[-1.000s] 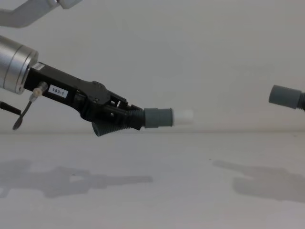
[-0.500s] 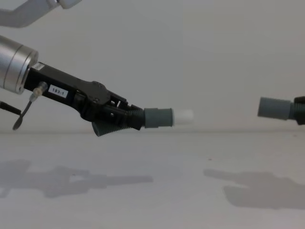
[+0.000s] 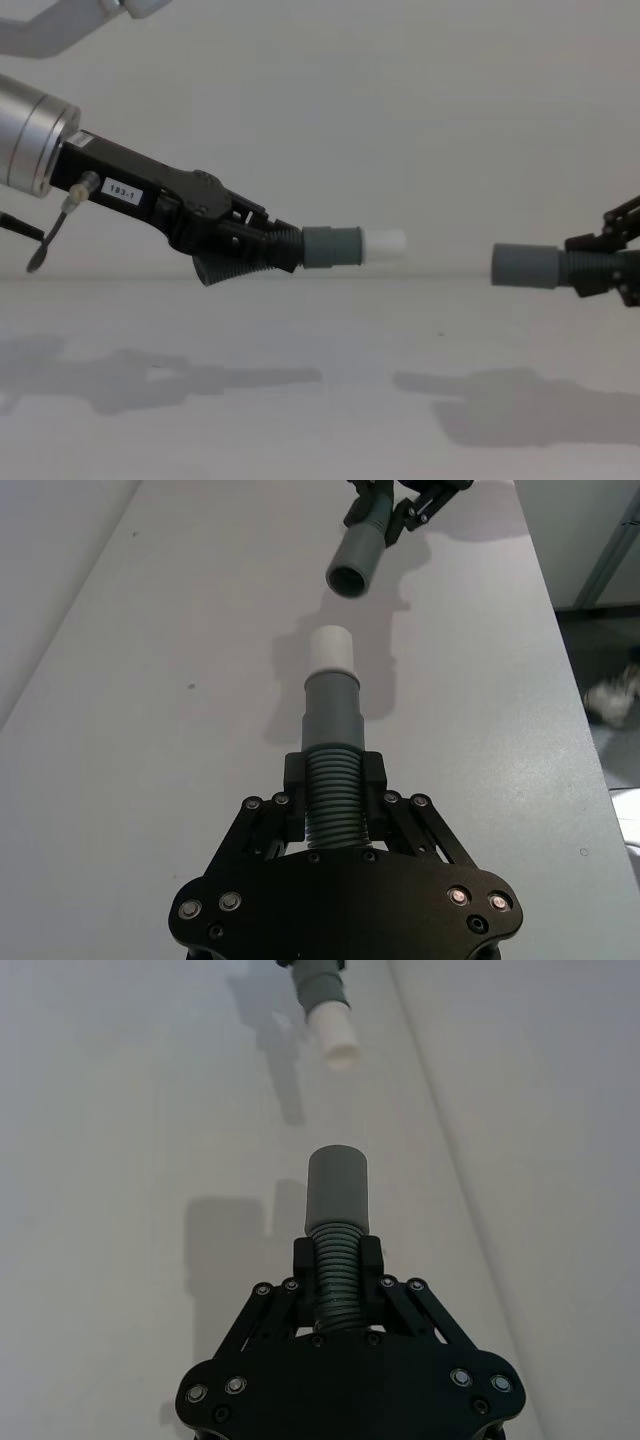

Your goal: Use both hands to pick up one end of the pipe from the table, align the ends, and insert them.

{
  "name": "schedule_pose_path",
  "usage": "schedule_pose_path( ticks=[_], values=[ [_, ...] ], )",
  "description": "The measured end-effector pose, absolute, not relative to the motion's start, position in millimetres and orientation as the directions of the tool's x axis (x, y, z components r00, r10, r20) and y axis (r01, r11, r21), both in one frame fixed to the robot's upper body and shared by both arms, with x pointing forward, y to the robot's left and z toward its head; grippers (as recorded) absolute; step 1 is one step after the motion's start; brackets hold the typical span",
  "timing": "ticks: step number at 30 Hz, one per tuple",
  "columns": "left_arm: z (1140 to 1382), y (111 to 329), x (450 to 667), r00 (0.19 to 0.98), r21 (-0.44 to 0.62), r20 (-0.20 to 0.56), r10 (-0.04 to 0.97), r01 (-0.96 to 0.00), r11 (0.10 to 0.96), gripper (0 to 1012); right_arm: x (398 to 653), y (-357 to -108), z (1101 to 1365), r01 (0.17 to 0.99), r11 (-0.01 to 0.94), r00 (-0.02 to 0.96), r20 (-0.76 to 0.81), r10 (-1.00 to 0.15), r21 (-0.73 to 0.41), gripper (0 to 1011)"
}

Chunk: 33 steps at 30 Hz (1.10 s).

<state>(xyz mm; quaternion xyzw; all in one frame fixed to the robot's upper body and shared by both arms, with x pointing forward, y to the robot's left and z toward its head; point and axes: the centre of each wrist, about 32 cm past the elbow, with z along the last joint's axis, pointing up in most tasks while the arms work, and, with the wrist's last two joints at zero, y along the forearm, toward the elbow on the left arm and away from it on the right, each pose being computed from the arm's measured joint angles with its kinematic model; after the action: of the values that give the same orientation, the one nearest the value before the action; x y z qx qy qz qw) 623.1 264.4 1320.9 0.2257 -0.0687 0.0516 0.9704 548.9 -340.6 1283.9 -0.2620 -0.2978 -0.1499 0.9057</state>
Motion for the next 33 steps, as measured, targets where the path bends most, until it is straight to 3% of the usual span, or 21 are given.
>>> schedule_pose_path(
  ticks=[13,33],
  values=[
    [1321,264,623,0.985,0.431,0.157,0.069,-0.131,0.893,292,560,-319,1292,0.346,0.84,0.779,0.628,-0.008,-0.418,232],
    [1321,264,623,0.985,0.431,0.157,0.069,-0.131,0.893,292,575,-302,1307,0.294,0.849,0.757,0.65,0.074,-0.439,232]
  ],
)
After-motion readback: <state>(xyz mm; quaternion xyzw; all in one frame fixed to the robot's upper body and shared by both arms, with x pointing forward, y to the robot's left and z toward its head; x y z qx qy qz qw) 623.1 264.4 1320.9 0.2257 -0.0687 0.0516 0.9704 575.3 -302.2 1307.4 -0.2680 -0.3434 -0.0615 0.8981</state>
